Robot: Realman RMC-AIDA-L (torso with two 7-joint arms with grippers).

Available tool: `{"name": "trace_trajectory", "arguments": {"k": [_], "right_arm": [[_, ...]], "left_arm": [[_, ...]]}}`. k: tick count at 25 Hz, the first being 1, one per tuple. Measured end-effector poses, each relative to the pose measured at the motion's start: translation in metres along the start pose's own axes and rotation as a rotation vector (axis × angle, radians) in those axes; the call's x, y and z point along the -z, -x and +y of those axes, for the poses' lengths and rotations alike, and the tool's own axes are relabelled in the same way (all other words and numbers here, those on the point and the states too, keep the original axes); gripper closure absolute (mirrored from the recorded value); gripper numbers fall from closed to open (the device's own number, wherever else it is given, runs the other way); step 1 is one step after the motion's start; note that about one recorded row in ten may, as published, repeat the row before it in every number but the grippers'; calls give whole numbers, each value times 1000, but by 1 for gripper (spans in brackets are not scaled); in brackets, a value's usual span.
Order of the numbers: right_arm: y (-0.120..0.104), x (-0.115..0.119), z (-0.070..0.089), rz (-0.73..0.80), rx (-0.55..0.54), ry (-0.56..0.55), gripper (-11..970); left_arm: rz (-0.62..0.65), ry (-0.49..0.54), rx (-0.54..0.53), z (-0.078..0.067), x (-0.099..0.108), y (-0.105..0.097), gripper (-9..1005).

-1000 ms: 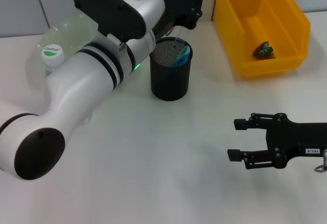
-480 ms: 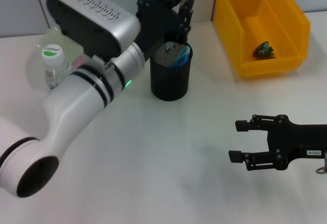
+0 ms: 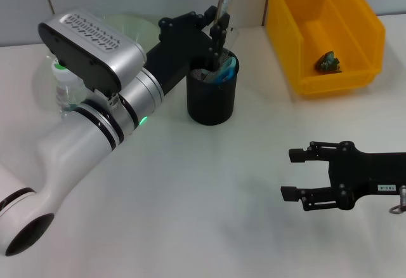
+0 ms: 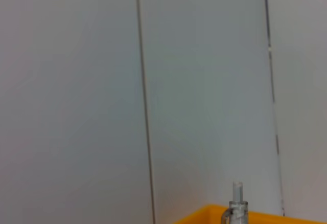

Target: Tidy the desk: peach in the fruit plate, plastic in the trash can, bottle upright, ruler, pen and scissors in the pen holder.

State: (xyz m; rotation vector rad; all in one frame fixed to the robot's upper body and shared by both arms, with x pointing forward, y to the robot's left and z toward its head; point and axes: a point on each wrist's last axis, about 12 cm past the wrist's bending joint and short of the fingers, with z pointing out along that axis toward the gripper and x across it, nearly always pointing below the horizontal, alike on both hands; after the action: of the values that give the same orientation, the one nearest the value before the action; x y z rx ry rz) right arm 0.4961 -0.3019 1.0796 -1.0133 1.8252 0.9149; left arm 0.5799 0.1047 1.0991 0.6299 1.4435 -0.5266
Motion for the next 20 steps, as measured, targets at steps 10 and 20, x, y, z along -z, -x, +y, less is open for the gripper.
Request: {"name": "trace_trajectory", "arguments": {"k": [10,20], "right_arm": [[4,-4,-1,-2,8,11,143],[3,-2,-1,-8,5,3,142]], "left_arm": [[29,-37,-58,-2,1,-7,819],[24,-62,-73,-5,-1,-5,511]]}}
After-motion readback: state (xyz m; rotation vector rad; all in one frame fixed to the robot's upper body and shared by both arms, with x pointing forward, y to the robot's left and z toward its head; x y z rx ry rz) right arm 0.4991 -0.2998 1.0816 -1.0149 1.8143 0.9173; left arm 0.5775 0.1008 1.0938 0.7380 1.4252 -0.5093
